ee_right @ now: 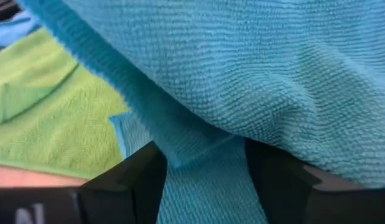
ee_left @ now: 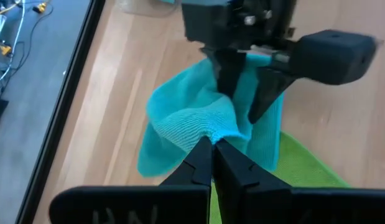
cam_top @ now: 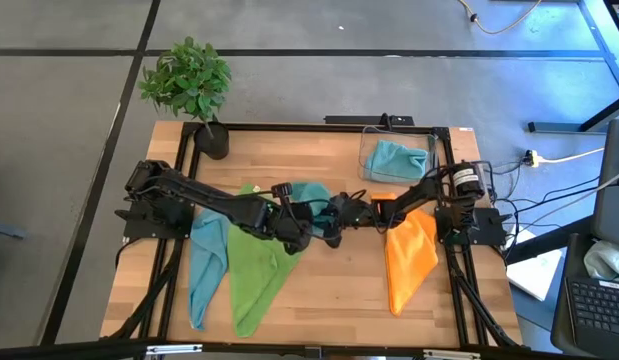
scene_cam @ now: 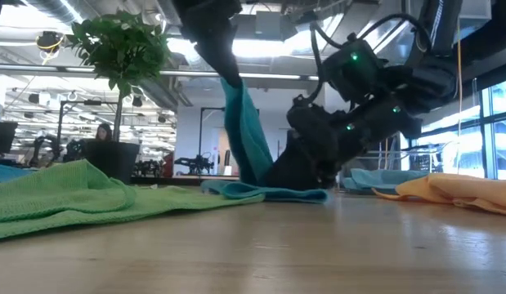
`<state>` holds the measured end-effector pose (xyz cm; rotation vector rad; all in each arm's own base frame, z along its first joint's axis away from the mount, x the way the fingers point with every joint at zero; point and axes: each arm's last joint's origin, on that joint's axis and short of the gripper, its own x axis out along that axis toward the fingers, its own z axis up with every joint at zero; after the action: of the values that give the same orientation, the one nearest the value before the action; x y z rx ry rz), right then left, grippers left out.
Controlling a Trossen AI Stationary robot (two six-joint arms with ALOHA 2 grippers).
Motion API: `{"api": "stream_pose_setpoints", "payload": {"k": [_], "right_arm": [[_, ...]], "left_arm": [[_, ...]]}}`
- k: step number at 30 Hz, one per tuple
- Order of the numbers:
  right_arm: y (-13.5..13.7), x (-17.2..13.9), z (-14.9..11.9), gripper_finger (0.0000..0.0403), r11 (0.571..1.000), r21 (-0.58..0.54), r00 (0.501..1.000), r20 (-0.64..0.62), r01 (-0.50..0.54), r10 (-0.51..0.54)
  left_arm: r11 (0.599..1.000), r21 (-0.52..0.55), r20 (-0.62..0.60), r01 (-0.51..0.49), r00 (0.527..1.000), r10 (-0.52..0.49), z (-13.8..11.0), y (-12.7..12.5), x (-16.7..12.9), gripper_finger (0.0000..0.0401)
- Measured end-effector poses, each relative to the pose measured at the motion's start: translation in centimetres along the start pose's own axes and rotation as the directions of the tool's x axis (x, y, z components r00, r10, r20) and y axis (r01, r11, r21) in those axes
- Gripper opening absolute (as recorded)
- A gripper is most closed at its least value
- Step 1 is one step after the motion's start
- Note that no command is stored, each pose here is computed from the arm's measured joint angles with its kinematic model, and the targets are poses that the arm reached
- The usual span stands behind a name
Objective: Fold microfiber towels
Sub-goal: Fold the blue Fold the blue microfiber towel
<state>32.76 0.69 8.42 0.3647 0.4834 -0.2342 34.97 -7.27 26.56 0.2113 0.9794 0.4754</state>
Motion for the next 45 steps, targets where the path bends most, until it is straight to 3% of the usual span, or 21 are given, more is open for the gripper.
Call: {"api": "stream_pose_setpoints", "payload": {"k": [6,12,16,22,28,32,34,36,39,42,45], "right_arm": [[0.1,0.0,1.2,0.0190,1.000,-0.022,0.996,0.091,0.002,0.000],[0.0,0.1,1.4,0.0132,0.994,-0.097,0.993,0.109,0.052,-0.041],[-0.2,0.2,1.3,0.0078,0.988,-0.152,0.997,0.071,0.023,-0.012],[-0.2,-0.4,2.5,0.0009,0.966,-0.257,0.995,0.078,-0.041,0.063],[0.8,-2.6,5.5,0.0020,0.898,-0.439,0.980,0.170,-0.018,0.103],[1.5,-4.3,7.3,0.0014,0.820,-0.572,0.979,0.144,-0.038,0.146],[1.8,-5.0,8.3,0.0012,0.804,-0.593,0.984,0.111,-0.046,0.138],[2.0,-5.6,8.9,0.0017,0.809,-0.585,0.990,0.066,-0.060,0.122],[2.0,-5.7,8.7,0.0041,0.856,-0.503,0.991,-0.009,-0.119,0.133],[2.3,-5.1,7.4,0.0081,0.890,-0.410,0.980,-0.081,-0.198,0.181],[2.6,-4.0,5.4,0.0128,0.898,-0.381,0.972,-0.164,-0.220,0.168]], "left_arm": [[1.000,-0.003,0.003,0.000,1.000,0.000,0.1,0.0,-0.1,0.0000],[1.000,0.007,0.003,-0.028,1.000,0.028,0.0,0.1,-0.1,0.0000],[0.993,0.057,-0.075,-0.106,0.991,0.110,-1.0,0.6,-0.1,0.0000],[0.965,0.083,-0.224,-0.249,0.939,0.261,-3.1,1.9,-0.7,0.0000],[0.948,0.099,-0.247,-0.302,0.916,0.318,-4.1,1.6,-1.7,0.0000],[0.947,0.096,-0.244,-0.308,0.915,0.322,-4.4,1.1,-2.3,0.0000],[0.946,0.084,-0.243,-0.313,0.914,0.325,-4.4,1.0,-2.9,0.0000],[0.948,0.063,-0.227,-0.311,0.921,0.317,-4.4,0.6,-3.5,0.0000],[0.956,0.033,-0.196,-0.291,0.936,0.292,-4.3,-0.2,-4.6,0.0000],[0.962,0.000,-0.167,-0.272,0.949,0.268,-4.4,-1.0,-5.5,0.0000],[0.966,-0.036,-0.146,-0.256,0.958,0.248,-4.6,-1.8,-6.0,0.0000]]}}
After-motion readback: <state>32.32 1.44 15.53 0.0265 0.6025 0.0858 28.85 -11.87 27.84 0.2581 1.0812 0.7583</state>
